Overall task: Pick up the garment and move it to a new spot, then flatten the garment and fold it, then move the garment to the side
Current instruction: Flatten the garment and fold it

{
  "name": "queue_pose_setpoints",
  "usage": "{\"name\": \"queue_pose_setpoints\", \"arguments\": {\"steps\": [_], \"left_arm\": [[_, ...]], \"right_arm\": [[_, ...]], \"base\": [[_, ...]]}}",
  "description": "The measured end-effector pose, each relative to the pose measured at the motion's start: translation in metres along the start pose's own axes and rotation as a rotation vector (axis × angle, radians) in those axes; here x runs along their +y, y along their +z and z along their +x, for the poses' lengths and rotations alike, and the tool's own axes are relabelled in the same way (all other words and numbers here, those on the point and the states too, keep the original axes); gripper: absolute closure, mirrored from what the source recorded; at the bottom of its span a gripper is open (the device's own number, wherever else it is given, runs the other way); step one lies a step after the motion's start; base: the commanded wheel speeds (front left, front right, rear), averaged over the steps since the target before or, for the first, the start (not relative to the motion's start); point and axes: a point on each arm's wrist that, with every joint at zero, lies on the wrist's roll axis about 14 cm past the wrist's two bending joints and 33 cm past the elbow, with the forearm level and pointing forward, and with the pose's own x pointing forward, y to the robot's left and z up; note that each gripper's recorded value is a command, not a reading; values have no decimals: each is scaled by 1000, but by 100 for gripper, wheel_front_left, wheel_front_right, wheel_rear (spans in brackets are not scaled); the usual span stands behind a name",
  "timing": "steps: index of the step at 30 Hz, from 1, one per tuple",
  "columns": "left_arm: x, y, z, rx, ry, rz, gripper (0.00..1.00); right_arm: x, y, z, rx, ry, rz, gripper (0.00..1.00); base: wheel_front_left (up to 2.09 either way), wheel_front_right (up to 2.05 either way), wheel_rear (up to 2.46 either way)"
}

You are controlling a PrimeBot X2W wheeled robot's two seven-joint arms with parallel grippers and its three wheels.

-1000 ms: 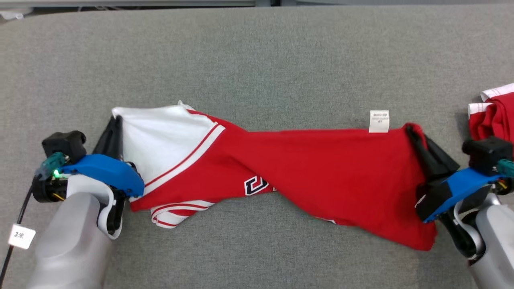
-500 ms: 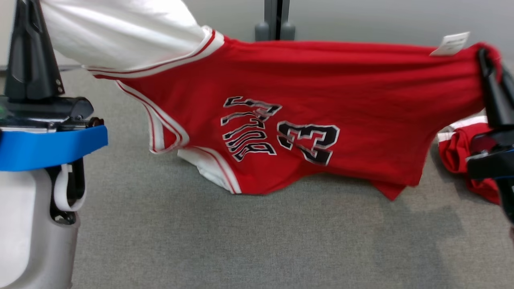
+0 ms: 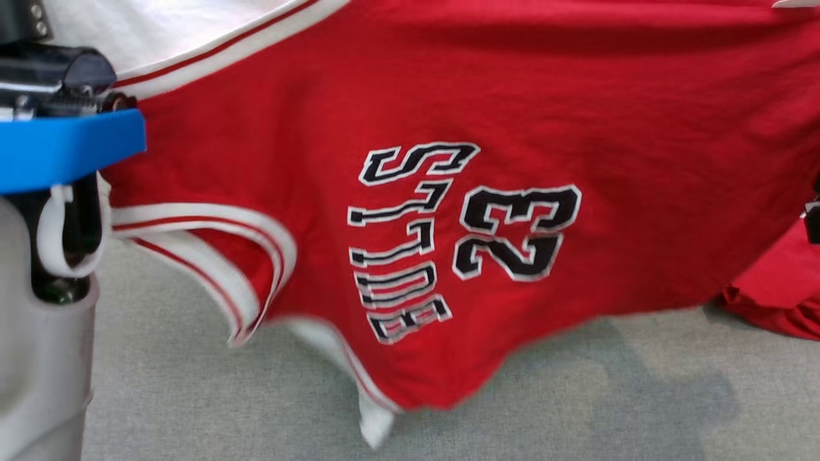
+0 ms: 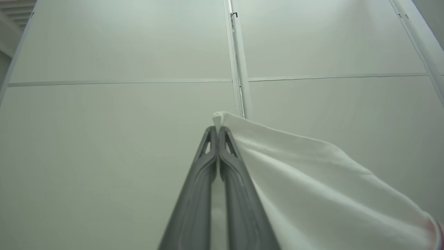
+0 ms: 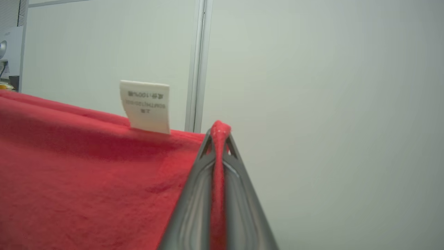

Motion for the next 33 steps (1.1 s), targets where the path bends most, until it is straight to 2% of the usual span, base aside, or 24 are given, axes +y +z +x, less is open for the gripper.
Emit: {"name": "queue_pose_setpoints", "arguments": {"steps": [7, 13, 20, 23, 28, 33], "left_arm": [[-1, -88, 11, 191, 13, -108, 100], [3, -171, 27, 337, 64, -179, 100], [24, -187, 69, 304, 134, -185, 100], [30, -198, 73, 334, 156, -178, 100], [33, -261, 25, 522, 224, -215, 100], [19, -339, -79, 803, 305, -279, 100]], "right_arm": [[-2, -49, 22, 103, -8, 61, 100], [-1, -92, 66, 156, -13, 122, 100], [2, -96, 120, 100, -36, 173, 100], [8, -104, 135, 96, -39, 187, 100], [44, -170, 127, 236, 8, 223, 100], [78, -256, 79, 452, 39, 270, 100]], "base": [[0, 0, 0], [0, 0, 0], [0, 0, 0], [0, 0, 0], [0, 0, 0], [0, 0, 0]]}}
